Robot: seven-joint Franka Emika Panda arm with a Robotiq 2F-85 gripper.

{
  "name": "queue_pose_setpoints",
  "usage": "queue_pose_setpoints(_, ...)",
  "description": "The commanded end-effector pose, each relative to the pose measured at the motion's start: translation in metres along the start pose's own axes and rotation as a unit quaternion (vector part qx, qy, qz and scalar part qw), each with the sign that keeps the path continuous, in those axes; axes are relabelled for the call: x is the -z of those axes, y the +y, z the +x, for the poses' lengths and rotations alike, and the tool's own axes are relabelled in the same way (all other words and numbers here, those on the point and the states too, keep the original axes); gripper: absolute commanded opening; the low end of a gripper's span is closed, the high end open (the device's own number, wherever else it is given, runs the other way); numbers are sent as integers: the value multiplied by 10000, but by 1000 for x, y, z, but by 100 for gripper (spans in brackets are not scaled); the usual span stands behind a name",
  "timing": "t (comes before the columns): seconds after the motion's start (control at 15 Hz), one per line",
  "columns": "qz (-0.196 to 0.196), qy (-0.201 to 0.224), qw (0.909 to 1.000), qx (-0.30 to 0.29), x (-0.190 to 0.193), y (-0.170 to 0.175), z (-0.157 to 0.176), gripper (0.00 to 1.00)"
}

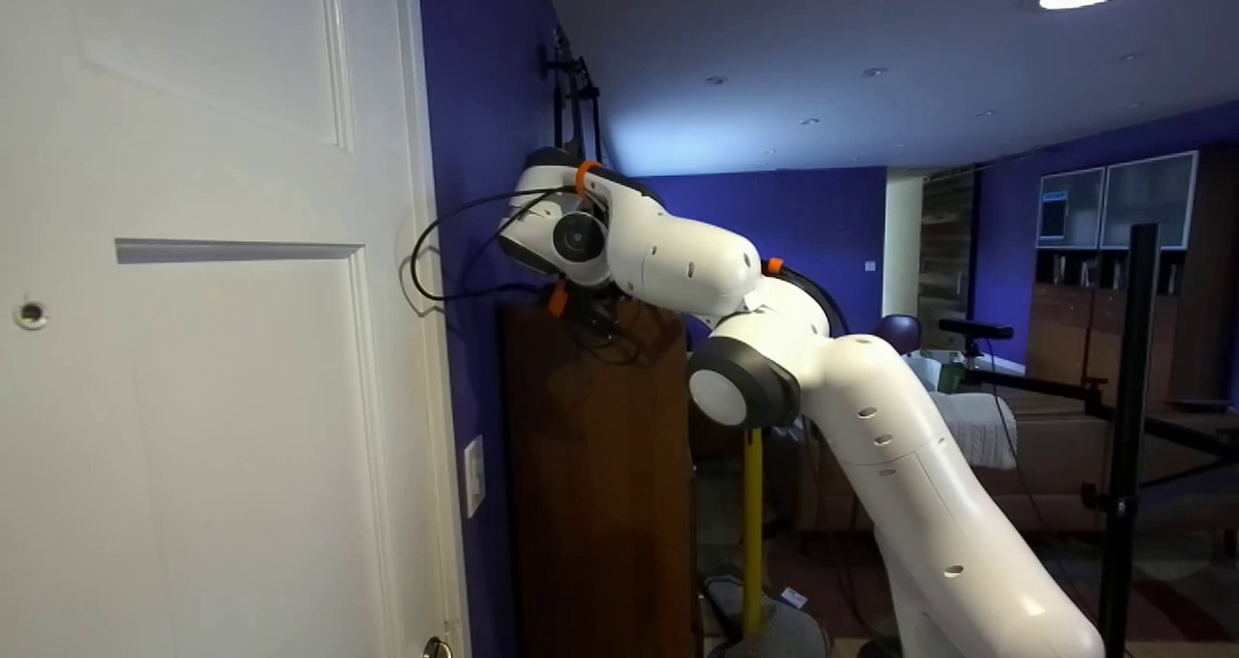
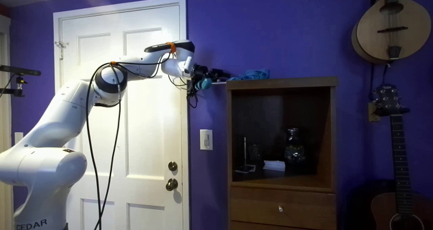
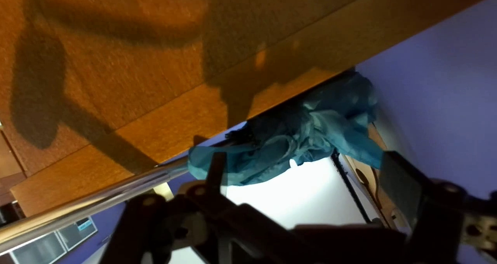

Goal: Remove the umbrella from the door and put it on top of the cabinet

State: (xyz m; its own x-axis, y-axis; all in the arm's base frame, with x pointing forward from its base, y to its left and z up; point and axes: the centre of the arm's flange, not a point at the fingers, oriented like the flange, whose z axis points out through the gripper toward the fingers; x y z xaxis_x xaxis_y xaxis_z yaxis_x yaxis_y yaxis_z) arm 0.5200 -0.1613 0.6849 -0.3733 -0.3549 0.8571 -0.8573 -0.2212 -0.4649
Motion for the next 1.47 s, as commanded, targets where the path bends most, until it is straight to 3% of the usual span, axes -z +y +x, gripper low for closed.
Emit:
queue_pose_setpoints(0.0, 234, -249, 9994, -45, 17, -25, 17, 100)
queue_pose_setpoints(0.13, 346, -364, 9987, 10, 31, -30, 20, 100)
queue_pose_setpoints(0.4, 428, -549, 9951, 695, 68, -32, 30, 100)
queue_pose_setpoints(0.87, 495, -28, 9795, 1955, 105, -25, 58, 100)
queue_pose_setpoints(1.4, 725, 12, 9594, 2724, 161, -22, 50, 100)
